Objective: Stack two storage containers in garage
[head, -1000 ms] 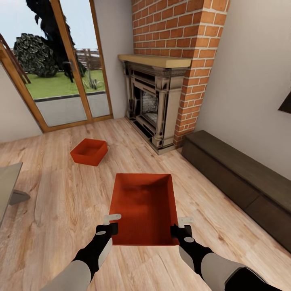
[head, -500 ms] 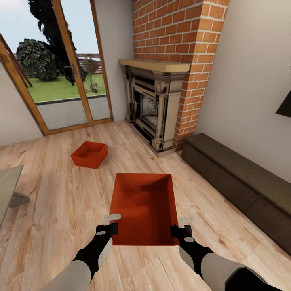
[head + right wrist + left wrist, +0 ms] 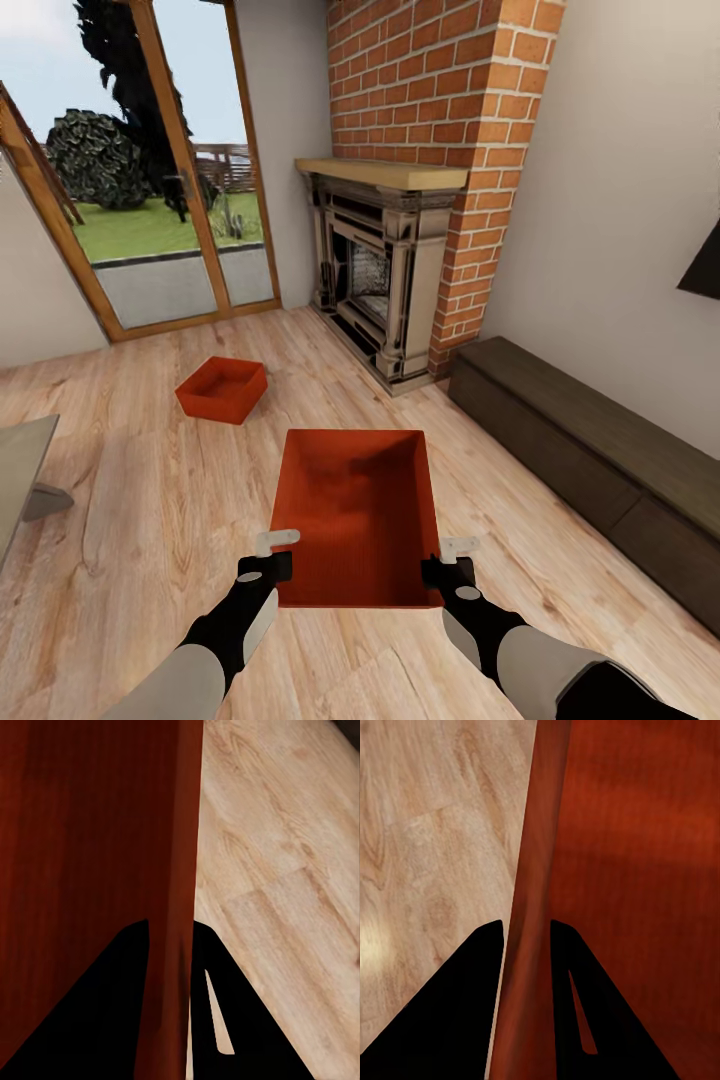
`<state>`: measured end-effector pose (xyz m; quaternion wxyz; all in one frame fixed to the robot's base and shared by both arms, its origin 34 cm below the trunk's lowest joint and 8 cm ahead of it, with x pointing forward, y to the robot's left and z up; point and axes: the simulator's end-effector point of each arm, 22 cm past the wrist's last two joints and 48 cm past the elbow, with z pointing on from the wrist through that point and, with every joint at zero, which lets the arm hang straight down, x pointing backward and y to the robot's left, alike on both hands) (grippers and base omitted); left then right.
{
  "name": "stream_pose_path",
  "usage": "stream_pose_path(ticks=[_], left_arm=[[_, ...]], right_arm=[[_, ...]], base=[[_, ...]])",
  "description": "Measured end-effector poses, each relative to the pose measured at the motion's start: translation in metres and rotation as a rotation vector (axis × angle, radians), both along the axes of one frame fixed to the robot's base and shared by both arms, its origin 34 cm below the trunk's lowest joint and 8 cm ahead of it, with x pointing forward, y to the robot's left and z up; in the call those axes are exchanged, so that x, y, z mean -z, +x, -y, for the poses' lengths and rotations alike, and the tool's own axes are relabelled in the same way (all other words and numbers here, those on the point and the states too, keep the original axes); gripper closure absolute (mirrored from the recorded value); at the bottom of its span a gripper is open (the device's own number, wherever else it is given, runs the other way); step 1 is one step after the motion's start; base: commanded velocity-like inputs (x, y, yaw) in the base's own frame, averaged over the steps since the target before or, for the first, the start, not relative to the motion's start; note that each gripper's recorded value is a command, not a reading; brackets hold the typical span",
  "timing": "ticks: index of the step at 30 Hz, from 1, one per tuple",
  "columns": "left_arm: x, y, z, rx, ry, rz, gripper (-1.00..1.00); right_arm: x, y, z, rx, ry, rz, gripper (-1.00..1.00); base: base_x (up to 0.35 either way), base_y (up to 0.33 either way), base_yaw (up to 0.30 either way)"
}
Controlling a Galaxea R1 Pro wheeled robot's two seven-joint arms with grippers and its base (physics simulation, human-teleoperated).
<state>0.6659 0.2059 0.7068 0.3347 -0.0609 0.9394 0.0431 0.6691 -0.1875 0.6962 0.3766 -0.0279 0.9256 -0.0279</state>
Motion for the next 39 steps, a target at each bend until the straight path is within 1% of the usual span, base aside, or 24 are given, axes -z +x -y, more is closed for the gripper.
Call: stream_pose_path(ticks=[39], left_arm=[[-0.034,0.014,0.0,0.0,0.0,0.061,1.0]], right_arm=[[-0.034,0.015,0.0,0.0,0.0,0.062,1.0]], base=[[0.0,0.0,0.0]])
